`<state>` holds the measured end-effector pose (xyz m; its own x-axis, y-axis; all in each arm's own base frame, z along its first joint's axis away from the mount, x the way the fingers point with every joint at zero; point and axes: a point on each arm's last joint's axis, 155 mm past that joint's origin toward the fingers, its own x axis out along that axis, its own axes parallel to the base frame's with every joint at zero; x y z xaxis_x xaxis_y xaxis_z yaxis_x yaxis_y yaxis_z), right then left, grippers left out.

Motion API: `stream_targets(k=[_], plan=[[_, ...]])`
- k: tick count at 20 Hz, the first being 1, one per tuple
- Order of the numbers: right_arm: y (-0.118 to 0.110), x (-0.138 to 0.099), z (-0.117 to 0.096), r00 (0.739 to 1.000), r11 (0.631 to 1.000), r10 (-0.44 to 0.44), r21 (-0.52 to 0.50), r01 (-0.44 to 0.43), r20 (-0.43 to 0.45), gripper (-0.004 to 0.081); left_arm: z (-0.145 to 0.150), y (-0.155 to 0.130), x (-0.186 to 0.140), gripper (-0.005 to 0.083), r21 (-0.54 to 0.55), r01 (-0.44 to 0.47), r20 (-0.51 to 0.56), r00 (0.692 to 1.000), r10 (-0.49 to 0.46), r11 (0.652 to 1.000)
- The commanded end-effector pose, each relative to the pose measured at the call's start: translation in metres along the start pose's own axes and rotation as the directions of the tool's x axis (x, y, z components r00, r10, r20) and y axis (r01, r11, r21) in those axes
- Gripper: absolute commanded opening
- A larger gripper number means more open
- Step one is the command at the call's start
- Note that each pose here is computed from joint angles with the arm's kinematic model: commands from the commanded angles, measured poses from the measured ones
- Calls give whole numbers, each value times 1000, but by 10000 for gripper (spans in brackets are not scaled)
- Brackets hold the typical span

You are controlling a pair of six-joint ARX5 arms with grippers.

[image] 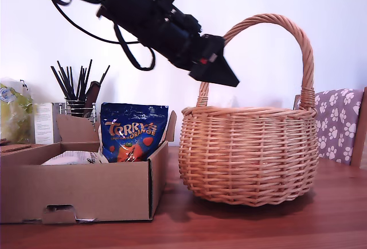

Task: Move the bags of Easter eggs from the cardboard box on the left into the woven basket on the right side.

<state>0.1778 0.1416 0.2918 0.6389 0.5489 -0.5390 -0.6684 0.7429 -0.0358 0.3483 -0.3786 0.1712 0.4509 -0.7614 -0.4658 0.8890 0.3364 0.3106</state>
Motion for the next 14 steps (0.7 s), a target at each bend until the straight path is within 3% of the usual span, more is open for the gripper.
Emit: stream_targets(k=[1,3,8,14], plan=[[2,-1,3,1000,1000,7,-3,-7,13,-13,11,3,-26,19,0,-19,-5,1000,19,1000],[1,-1,4,1000,1000,7,-3,-7,14,-13,6,6,-48,-22,-23,-33,-60,998,31,999],[1,0,4,1000,1000,7,-3,-7,15,-13,-36,23,-96,-22,-168,-60,-207,978,24,984],[1,0,5,1000,1000,6,-3,-6,16,-13,-78,42,-127,-17,-212,-58,-226,974,9,976]])
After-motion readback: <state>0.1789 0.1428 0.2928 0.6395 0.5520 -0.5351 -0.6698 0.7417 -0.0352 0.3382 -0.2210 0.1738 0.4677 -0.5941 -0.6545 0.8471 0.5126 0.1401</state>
